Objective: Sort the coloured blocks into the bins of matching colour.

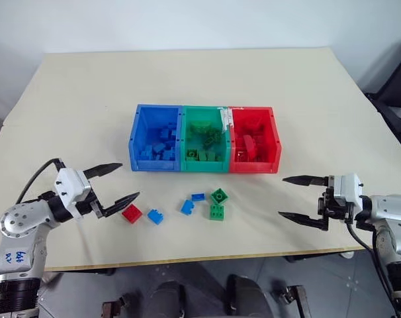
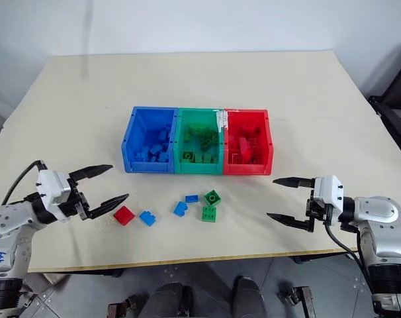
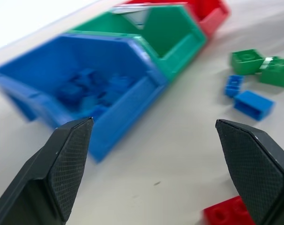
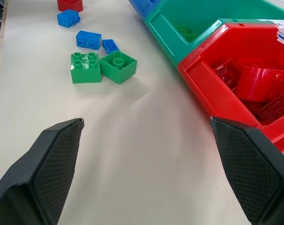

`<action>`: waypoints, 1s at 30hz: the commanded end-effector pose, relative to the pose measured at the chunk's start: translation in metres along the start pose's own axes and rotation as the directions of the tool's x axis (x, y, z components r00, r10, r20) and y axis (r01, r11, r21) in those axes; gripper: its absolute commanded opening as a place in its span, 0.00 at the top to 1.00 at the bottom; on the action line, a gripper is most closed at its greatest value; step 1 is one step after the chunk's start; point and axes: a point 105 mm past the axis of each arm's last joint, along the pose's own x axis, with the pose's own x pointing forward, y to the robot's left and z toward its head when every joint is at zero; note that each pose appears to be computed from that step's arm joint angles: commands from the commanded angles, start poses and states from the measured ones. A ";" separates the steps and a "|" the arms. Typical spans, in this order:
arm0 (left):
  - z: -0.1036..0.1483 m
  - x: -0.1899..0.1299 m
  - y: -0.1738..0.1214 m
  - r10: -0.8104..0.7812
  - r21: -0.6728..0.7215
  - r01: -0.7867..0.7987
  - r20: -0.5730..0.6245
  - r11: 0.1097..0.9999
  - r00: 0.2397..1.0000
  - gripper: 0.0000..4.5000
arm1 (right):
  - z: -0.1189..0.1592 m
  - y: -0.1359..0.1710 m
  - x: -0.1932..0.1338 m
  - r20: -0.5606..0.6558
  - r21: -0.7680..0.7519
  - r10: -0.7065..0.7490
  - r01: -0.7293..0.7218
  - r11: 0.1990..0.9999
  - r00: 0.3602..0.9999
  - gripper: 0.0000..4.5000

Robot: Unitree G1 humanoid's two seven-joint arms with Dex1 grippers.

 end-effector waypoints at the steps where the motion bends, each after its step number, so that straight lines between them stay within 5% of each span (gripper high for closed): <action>1: 0.003 0.001 0.001 0.001 0.006 -0.001 -0.004 1.000 1.000 0.01 | 0.008 0.000 0.004 0.030 -0.031 0.000 0.001 1.000 1.000 0.00; 8: 0.021 0.013 -0.015 -0.104 -0.093 0.111 0.084 0.989 0.991 0.01 | 0.001 0.000 -0.018 -0.021 0.000 -0.043 0.043 0.999 0.999 0.00; 14: 0.038 0.037 -0.043 -0.232 -0.034 0.239 0.135 0.970 0.963 0.01 | -0.009 -0.005 -0.033 -0.100 0.059 -0.019 0.025 0.998 0.995 0.00; 20: 0.017 0.019 -0.045 -0.208 -0.064 0.212 0.067 0.975 0.976 0.01 | 0.005 0.001 0.024 -0.097 0.159 0.197 -0.180 0.971 0.976 0.00; 30: 0.004 -0.022 -0.059 -0.179 -0.162 0.176 -0.007 0.971 0.984 0.01 | 0.007 -0.011 0.098 -0.167 0.025 0.346 -0.347 0.938 0.923 0.00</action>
